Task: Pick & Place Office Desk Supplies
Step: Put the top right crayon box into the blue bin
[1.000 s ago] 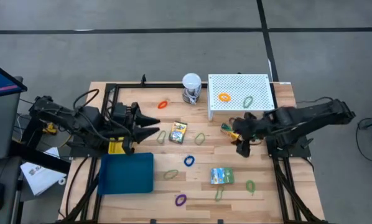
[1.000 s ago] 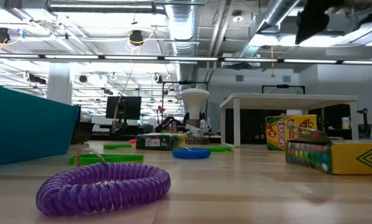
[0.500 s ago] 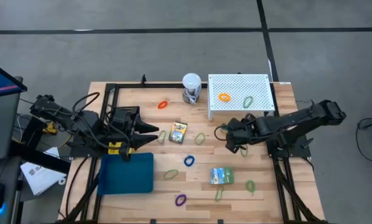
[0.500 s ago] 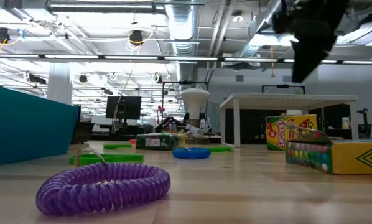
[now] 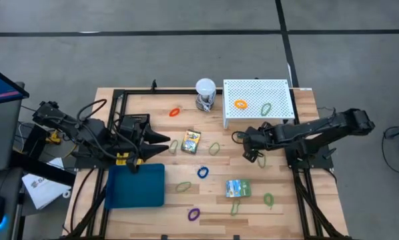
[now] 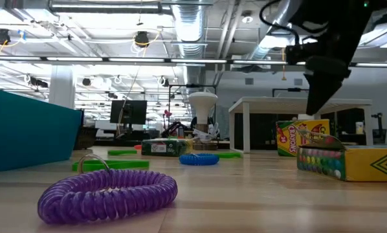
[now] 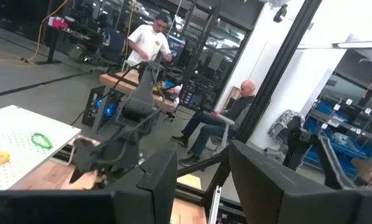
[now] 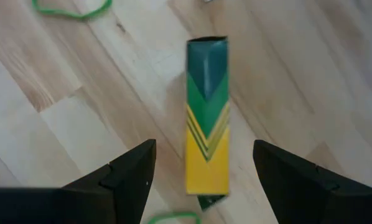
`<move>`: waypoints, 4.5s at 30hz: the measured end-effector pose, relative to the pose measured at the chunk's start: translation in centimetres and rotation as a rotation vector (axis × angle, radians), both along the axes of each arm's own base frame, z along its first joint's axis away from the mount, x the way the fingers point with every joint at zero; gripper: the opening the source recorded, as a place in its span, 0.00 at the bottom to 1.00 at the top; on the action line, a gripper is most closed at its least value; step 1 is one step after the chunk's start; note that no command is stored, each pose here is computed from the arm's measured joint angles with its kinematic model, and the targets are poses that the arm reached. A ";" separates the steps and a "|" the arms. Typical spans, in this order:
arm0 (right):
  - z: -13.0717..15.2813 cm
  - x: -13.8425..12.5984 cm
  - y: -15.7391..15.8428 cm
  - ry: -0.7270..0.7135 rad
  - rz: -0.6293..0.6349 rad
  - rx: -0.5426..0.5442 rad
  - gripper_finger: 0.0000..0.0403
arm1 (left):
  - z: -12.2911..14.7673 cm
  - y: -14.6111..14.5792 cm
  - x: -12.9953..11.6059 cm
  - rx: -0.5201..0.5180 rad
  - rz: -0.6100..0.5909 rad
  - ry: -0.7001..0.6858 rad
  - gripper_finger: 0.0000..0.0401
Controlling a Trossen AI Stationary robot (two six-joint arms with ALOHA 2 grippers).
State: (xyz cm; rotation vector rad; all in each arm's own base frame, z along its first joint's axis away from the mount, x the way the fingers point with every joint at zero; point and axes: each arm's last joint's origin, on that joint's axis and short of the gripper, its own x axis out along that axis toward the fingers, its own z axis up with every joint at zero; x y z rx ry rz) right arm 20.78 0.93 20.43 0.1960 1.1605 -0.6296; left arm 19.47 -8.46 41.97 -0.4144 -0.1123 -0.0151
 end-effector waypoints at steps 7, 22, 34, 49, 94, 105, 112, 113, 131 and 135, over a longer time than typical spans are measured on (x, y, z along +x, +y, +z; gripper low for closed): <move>-2.8 -0.4 -1.9 -0.015 -0.001 0.082 0.66 | 0.2 0.0 0.0 -0.012 0.003 -0.023 0.35; -3.8 -0.8 -1.8 -0.007 0.021 0.135 0.34 | 0.2 0.0 0.1 0.001 0.007 -0.020 0.35; -0.4 1.2 0.8 -0.138 0.150 0.295 0.24 | -0.5 0.0 0.2 -0.001 0.002 0.040 0.35; 17.4 5.8 5.4 -0.842 0.440 0.418 0.24 | -5.6 0.3 4.0 -0.183 0.051 0.388 0.41; 20.4 6.0 4.9 -1.000 0.443 0.444 0.25 | -5.1 2.8 11.2 -0.119 -0.186 0.001 0.31; 20.4 6.0 4.9 -1.001 0.440 0.445 0.28 | -5.1 2.8 11.2 -0.113 -0.177 0.002 0.24; 20.6 6.1 4.7 -1.032 0.399 0.415 0.50 | -5.5 2.5 10.0 -0.109 -0.215 0.134 0.24; 20.6 6.1 4.7 -1.033 0.397 0.413 0.53 | -5.6 2.3 9.5 -0.107 -0.221 0.170 0.24; 20.7 6.2 4.1 -1.048 0.380 0.396 0.62 | -7.4 -1.8 -0.1 -0.188 -0.432 1.059 0.24; 20.7 6.2 4.1 -1.049 0.380 0.396 0.62 | -7.5 -2.7 0.8 -0.106 -0.480 1.291 0.24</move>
